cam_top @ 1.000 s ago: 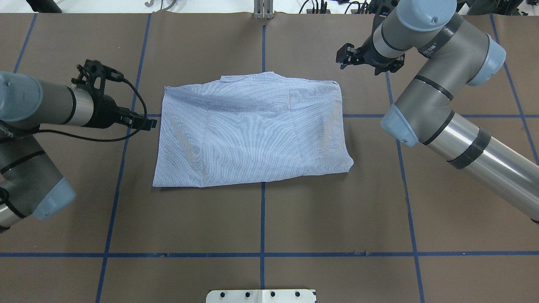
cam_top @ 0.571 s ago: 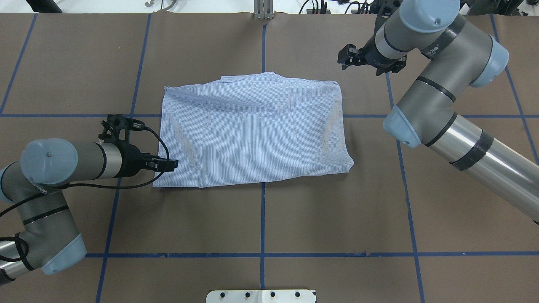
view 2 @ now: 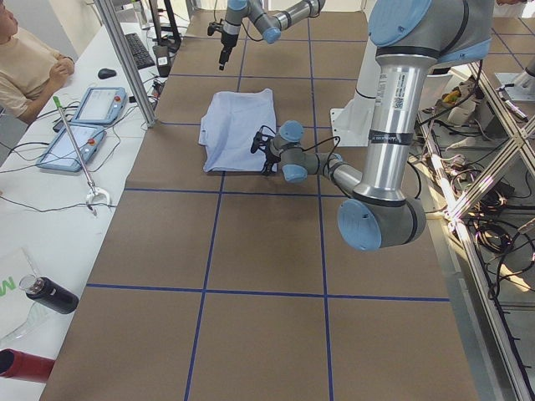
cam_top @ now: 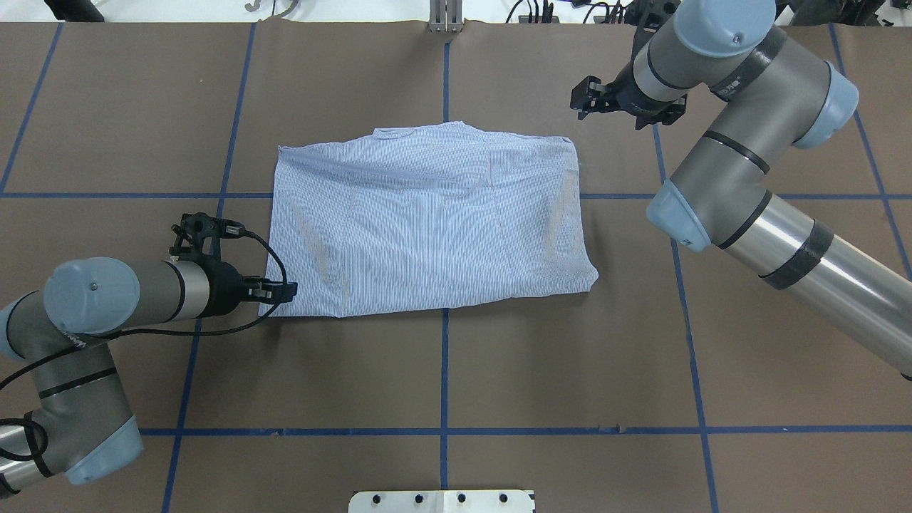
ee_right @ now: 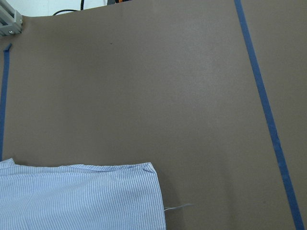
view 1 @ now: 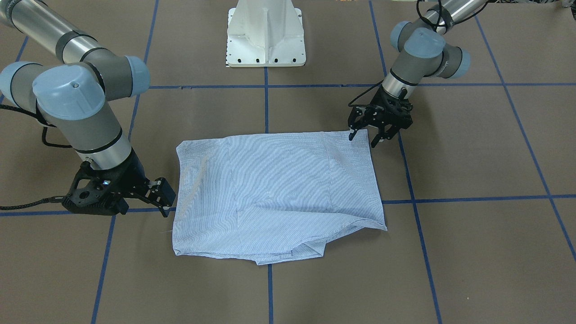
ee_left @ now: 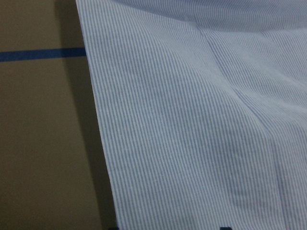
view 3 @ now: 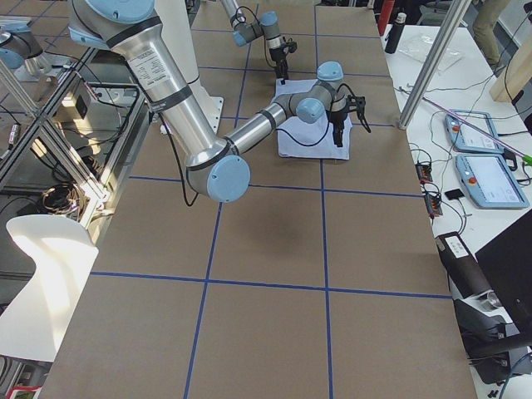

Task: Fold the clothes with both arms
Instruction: 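Move the left gripper to the folded shirt's side edge while the right arm waits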

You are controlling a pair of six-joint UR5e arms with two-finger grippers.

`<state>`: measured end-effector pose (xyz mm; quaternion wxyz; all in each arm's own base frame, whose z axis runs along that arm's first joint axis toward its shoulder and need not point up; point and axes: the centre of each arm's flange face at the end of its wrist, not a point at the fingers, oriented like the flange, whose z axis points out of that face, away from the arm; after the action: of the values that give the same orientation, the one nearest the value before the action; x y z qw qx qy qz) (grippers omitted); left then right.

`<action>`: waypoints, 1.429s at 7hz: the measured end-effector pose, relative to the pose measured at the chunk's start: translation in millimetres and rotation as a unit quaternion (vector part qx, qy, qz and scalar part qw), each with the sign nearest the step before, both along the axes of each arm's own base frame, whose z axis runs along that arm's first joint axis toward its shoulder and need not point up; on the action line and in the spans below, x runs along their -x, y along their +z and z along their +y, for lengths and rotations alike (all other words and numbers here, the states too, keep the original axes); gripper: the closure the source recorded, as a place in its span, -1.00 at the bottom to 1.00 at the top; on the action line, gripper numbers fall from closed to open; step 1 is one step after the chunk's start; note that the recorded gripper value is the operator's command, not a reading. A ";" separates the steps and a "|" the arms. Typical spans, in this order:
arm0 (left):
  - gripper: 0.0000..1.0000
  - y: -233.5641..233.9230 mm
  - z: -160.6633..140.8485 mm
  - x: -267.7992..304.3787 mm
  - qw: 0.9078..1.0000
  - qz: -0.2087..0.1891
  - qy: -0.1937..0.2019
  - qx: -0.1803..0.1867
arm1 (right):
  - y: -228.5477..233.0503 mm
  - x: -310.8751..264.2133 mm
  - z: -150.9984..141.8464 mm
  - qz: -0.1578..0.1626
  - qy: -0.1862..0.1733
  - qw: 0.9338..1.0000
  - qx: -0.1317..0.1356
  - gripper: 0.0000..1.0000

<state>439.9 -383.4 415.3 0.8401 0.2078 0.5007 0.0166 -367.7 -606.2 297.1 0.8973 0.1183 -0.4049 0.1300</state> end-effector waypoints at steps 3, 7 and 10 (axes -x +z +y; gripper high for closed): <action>0.91 1.5 11.5 -8.1 1.000 0.003 0.006 0.011 | -0.2 0.8 0.0 0.000 -0.001 1.000 0.000 -1.00; 1.00 -0.7 18.8 -12.8 1.000 0.009 0.009 0.019 | 0.9 2.7 0.1 0.000 -0.001 1.000 0.000 -1.00; 1.00 0.5 -15.9 12.2 1.000 -0.010 -0.007 -0.013 | 1.6 4.1 -0.2 0.000 -0.002 1.000 0.000 -1.00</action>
<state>427.8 -399.2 415.8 0.8424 0.2224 0.4904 0.0197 -371.8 -606.5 298.8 0.8977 0.1177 -0.4046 0.1286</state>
